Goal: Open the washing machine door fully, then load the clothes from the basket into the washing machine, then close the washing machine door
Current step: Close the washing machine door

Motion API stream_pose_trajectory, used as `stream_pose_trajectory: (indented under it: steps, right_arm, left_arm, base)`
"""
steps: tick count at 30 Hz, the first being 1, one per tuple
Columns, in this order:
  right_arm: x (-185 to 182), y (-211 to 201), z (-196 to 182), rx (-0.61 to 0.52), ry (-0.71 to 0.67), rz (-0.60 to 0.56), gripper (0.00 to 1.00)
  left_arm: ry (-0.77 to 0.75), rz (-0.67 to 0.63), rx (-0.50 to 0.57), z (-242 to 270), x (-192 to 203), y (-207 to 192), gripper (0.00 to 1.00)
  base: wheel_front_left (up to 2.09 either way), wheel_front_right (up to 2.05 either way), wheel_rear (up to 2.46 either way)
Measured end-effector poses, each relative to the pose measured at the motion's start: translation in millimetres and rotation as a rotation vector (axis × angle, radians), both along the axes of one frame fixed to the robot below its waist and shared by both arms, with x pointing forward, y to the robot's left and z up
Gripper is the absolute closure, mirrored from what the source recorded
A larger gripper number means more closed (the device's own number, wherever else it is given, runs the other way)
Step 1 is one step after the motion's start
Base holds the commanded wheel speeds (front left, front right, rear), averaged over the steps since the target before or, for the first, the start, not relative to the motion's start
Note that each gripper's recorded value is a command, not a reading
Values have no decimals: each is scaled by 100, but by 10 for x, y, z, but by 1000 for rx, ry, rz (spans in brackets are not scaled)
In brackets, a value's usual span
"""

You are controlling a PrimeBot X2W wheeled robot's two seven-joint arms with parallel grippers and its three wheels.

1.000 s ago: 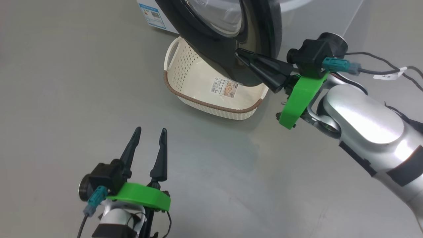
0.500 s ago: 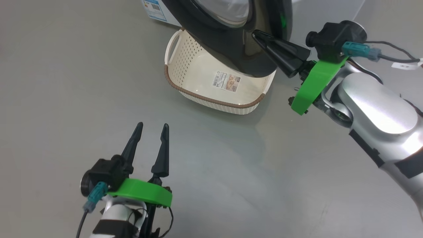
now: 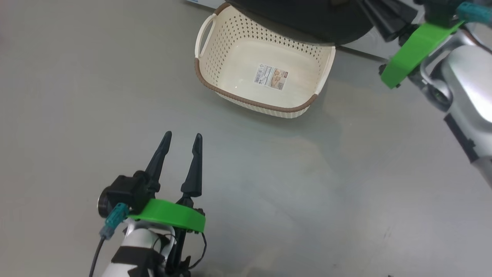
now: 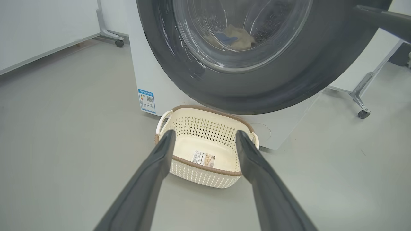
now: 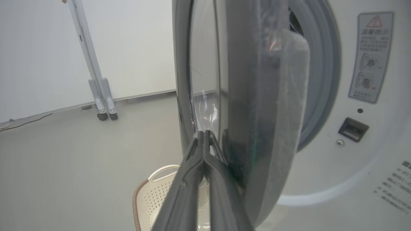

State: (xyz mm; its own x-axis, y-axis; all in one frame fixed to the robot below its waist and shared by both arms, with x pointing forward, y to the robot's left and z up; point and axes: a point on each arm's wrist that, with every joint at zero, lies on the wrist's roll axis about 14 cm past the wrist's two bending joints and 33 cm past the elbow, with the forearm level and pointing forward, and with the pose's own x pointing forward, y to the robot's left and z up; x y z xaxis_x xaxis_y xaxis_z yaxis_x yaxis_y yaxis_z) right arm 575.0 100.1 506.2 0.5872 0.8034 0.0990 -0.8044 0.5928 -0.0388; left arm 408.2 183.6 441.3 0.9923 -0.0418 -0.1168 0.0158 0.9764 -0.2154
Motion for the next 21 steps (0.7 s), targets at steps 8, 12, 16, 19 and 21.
stream_pose_trajectory:
  steps: [8, 12, 16, 19, 21]
  right_arm:
    - [436, -155, -122, -44, -32, -81, 100]
    - [607, -161, -143, -46, -40, -103, 100]
    - [811, -207, -142, -52, -52, -135, 100]
    - [967, -253, -118, -51, -61, -169, 100]
    - [1042, -266, -100, -57, -75, -182, 100]
  left_arm:
    - [32, -12, -14, -128, 85, -38, 0]
    - [44, -7, -21, -174, 111, -22, 0]
    - [54, 5, -31, -205, 117, 9, 0]
    - [58, 21, -35, -215, 121, 61, 0]
    - [64, 33, -39, -234, 109, 91, 0]
  base:
    - [0, 0, 0]
    - [0, 0, 0]
    - [0, 0, 0]
    - [0, 0, 0]
    - [0, 0, 0]
